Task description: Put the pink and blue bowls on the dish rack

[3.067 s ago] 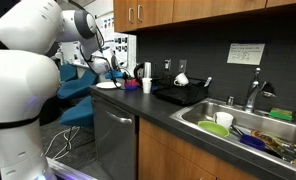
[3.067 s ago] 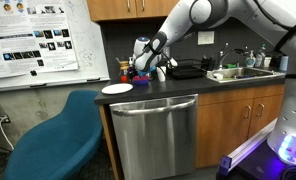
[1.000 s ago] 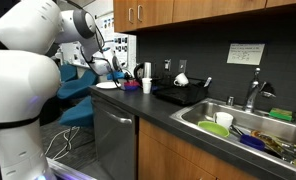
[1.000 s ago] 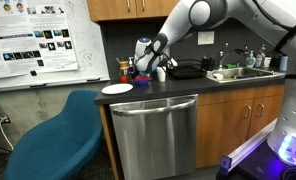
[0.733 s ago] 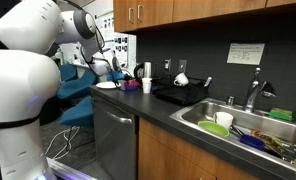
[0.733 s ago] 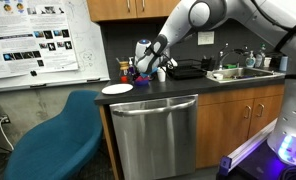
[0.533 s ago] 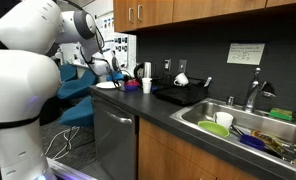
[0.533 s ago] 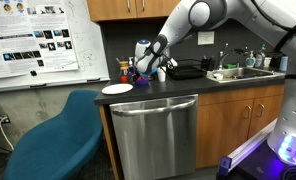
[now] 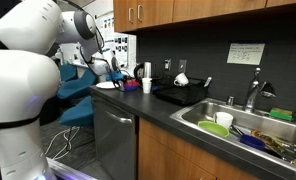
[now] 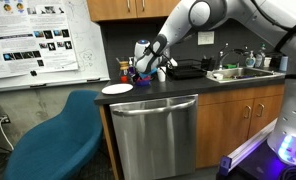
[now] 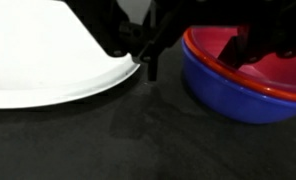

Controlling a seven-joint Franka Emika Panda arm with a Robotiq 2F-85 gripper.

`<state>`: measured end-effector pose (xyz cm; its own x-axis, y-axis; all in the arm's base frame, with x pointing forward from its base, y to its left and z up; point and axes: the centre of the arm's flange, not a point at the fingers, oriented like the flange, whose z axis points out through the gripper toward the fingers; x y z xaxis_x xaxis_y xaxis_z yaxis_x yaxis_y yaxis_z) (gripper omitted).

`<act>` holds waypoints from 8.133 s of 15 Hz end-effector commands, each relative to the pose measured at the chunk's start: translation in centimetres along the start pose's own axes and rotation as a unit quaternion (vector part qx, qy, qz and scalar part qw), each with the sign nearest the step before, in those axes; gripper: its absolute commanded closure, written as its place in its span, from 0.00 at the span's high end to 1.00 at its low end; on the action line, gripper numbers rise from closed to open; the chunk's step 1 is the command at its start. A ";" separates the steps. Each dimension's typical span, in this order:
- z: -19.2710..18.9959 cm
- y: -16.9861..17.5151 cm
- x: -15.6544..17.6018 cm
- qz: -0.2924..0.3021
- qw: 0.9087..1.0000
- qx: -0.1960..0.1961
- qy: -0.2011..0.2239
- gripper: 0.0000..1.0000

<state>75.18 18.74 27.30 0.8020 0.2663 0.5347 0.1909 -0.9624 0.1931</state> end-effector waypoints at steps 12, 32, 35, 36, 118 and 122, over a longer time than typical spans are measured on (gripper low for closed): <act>0.4 1.3 1.6 0.010 1.000 -0.006 -0.001 0.08; -2.4 1.8 3.9 0.013 0.998 -0.009 0.066 0.03; -3.0 1.8 4.0 0.013 0.996 -0.012 0.082 0.03; -3.2 1.7 4.0 0.012 0.996 -0.014 0.086 0.03; -9.0 26.2 -5.8 0.412 0.891 -0.173 0.079 0.03; -9.2 27.7 -5.9 0.422 0.883 -0.185 0.084 0.03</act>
<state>70.65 -8.03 36.56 0.4908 -0.4852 0.7237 -0.6393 -0.7649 -0.0792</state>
